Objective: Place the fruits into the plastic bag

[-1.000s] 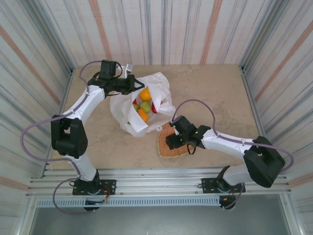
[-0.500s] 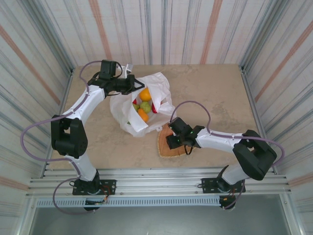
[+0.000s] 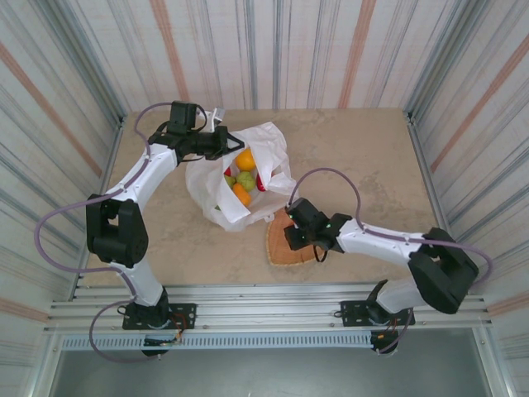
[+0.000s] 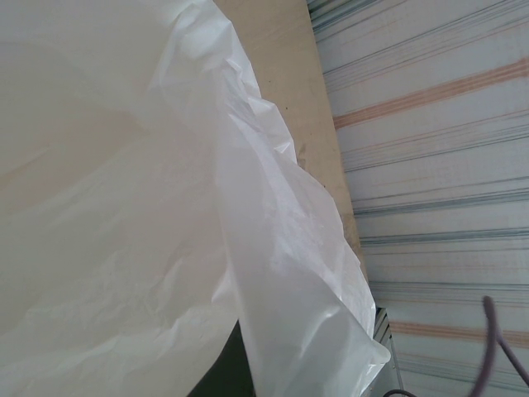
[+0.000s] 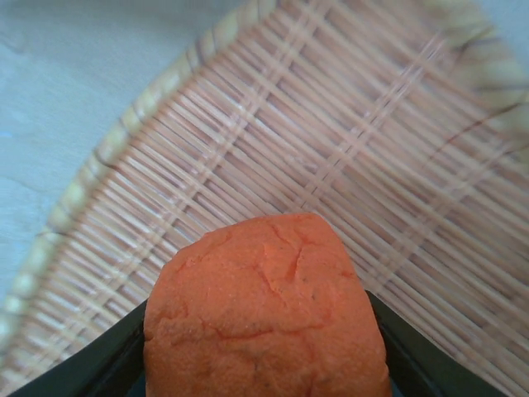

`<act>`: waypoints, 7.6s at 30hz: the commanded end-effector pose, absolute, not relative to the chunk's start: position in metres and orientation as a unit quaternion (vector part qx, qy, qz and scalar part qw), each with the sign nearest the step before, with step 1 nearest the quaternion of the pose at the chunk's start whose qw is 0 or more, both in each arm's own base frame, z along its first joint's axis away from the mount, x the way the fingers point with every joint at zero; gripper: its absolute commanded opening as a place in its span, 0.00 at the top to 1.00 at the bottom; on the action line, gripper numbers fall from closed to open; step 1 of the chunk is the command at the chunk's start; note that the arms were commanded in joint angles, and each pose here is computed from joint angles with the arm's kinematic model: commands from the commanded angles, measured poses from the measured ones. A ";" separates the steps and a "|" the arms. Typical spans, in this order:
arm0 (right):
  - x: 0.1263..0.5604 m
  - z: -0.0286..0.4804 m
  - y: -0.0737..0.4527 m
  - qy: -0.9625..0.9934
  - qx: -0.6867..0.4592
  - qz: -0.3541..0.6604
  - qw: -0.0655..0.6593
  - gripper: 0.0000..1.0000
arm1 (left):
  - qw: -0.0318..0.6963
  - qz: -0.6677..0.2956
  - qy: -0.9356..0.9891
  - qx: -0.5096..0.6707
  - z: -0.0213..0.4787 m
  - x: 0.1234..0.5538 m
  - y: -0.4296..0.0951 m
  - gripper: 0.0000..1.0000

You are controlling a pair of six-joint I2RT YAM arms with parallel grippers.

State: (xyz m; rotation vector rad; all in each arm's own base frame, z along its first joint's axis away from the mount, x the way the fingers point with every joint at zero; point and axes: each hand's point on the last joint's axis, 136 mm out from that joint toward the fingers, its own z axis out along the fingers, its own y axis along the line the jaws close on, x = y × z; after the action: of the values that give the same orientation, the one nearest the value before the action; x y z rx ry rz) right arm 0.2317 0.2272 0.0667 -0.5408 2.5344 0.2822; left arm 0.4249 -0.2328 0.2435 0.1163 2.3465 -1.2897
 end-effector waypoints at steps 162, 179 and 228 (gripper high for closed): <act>0.333 0.198 0.283 0.805 -0.392 -0.132 0.425 0.01 | 0.209 -0.472 0.856 0.026 0.235 0.424 -0.231 1.00; 0.364 0.201 0.284 0.786 -0.350 -0.240 0.450 0.18 | 0.212 -0.472 0.855 0.028 0.237 0.424 -0.231 1.00; 0.362 0.208 0.277 0.864 -0.212 0.138 0.435 1.00 | 0.351 -0.308 0.882 0.071 0.293 0.285 -0.196 0.24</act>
State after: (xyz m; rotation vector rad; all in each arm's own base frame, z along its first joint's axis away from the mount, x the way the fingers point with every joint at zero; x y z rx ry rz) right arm 0.3586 0.2776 0.2064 -0.5630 2.1437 0.3179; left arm 0.3218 -0.1986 0.2940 0.1471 2.2348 -0.8367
